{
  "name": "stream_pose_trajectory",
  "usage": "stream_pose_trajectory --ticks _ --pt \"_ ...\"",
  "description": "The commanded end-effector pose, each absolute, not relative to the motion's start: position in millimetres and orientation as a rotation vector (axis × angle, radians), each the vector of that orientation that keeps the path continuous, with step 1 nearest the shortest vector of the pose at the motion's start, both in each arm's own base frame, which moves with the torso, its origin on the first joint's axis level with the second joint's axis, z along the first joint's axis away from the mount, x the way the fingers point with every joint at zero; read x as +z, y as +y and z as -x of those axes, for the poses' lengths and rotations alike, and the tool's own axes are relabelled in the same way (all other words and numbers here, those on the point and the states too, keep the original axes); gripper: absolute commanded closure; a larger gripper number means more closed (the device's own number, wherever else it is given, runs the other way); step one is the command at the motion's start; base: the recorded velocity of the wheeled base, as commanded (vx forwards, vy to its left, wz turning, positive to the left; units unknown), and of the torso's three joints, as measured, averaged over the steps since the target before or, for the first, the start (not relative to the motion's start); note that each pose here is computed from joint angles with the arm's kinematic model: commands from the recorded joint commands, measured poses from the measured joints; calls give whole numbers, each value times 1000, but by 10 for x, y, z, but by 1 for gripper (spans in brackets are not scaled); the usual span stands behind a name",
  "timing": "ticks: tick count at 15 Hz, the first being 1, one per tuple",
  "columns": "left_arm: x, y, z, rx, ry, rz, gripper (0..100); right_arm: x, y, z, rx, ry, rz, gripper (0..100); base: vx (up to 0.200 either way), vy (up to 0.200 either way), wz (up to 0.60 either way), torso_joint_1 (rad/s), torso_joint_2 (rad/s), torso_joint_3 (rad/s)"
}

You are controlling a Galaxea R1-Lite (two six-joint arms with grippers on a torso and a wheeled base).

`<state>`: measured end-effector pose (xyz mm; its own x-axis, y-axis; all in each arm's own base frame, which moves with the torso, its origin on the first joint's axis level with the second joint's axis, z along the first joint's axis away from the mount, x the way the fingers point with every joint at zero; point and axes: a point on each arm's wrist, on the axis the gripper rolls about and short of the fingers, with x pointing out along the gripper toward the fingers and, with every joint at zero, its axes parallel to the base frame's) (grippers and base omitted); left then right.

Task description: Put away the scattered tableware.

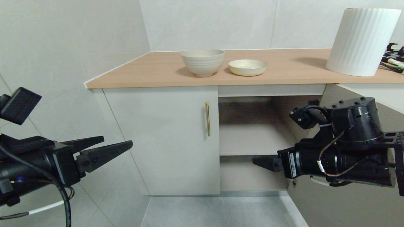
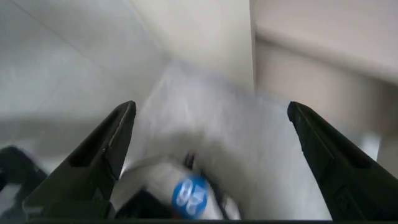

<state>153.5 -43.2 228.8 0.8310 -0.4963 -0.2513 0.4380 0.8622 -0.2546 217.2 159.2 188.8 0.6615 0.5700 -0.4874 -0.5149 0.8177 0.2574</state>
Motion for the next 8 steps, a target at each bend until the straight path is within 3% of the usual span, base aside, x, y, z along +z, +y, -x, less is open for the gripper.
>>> stream_pose_trajectory --ticks 1,5,8 --pt "2286 -450 -1612 -497 327 187 0 2071 1574 -2135 617 559 -136 0 0 0 0 0 0 0" --pt "2282 -481 -1740 -500 335 185 0 2091 1570 -2117 620 555 -138 0 0 0 0 0 0 0" --pt "2285 -480 -1736 -502 334 183 0 2103 1559 -2102 619 550 -139 0 200 0 0 2 6 2"
